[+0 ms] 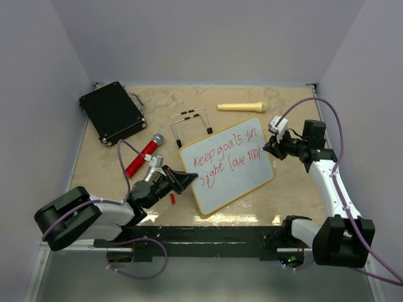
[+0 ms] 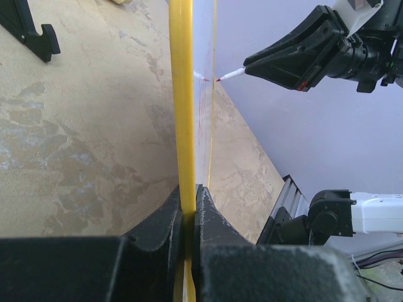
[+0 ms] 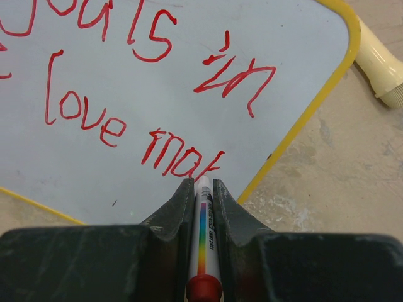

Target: Write a sentence on the whiteboard

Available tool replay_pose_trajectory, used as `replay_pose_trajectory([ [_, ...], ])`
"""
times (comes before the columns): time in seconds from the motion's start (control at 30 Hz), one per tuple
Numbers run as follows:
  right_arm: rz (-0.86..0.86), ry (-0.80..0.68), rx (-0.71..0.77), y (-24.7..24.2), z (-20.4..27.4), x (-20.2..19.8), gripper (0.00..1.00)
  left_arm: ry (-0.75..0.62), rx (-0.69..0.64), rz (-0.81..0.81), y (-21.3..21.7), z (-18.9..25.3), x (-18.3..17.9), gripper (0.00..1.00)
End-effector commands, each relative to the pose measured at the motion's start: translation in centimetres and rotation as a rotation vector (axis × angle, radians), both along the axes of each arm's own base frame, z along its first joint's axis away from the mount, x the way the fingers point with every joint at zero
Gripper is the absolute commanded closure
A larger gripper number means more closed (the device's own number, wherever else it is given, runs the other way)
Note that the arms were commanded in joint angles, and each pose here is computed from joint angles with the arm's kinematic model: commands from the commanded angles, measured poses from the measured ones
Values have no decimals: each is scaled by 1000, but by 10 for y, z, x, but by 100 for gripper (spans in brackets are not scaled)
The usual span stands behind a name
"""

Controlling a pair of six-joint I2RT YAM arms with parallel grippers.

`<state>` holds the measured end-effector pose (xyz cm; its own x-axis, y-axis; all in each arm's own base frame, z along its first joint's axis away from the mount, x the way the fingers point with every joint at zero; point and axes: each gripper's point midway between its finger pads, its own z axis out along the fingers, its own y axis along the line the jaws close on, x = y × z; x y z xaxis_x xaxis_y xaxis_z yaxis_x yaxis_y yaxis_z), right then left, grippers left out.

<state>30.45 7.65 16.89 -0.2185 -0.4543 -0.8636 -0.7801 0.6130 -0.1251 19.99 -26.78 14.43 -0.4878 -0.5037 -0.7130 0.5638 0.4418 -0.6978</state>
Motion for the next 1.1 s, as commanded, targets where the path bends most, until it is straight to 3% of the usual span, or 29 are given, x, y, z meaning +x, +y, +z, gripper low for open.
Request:
replay_pose_trajectory([
  [0.0, 48, -18, -2, 4, 9, -1, 100, -48, 43, -26, 7, -10, -12, 100],
  [0.73, -1, 54, -40, -5, -13, 4, 100, -51, 42, -23, 7, -9, -11, 100],
  [1.07, -9, -45, 21, 2, 20, 13, 100, -53, 40, -24, 7, -8, -11, 100],
])
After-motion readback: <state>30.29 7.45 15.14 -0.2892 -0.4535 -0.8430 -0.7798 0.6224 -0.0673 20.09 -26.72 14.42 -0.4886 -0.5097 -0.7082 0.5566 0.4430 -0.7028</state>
